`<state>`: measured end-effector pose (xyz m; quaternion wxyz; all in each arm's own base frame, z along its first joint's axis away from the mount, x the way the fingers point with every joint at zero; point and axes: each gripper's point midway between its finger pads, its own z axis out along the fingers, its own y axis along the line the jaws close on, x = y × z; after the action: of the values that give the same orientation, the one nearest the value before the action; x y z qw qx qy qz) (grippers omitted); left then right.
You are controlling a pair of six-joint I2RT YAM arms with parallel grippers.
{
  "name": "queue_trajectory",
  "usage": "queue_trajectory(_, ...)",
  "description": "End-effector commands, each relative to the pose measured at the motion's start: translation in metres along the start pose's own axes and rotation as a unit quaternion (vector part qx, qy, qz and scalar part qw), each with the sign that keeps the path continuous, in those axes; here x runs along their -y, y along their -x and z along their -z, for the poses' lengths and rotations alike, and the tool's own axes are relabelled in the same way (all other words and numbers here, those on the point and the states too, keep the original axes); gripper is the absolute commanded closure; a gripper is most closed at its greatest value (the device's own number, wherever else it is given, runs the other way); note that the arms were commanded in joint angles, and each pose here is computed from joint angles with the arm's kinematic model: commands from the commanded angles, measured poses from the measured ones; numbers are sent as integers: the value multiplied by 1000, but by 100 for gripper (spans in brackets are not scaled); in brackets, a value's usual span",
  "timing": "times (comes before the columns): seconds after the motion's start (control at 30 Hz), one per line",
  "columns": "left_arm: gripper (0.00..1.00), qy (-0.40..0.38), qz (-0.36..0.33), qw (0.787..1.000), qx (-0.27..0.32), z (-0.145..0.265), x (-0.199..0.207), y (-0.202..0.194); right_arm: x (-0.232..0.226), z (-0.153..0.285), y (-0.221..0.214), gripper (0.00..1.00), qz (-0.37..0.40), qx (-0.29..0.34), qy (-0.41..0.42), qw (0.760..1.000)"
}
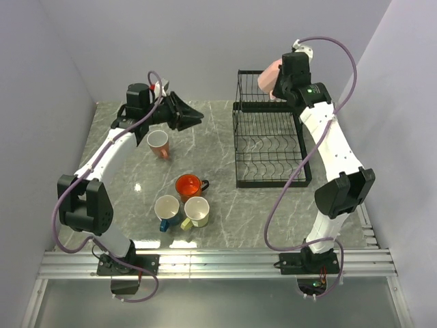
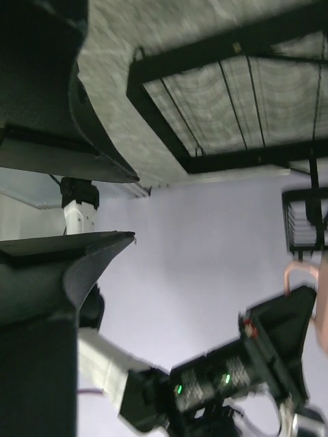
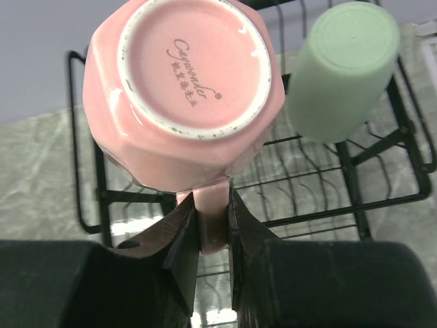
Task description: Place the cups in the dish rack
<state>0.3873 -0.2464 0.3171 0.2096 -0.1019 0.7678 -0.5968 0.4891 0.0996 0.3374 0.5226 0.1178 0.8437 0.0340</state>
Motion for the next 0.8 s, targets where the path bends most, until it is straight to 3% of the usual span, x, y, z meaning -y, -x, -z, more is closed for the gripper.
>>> queue_trajectory(0.0, 60, 83, -5, 997, 9, 10, -39, -10, 7, 20, 70, 100, -13, 112, -23, 993)
queue_trajectory(0.77, 61, 120, -1, 993, 14, 23, -51, -19, 20, -28, 52, 100, 31, 100, -95, 990)
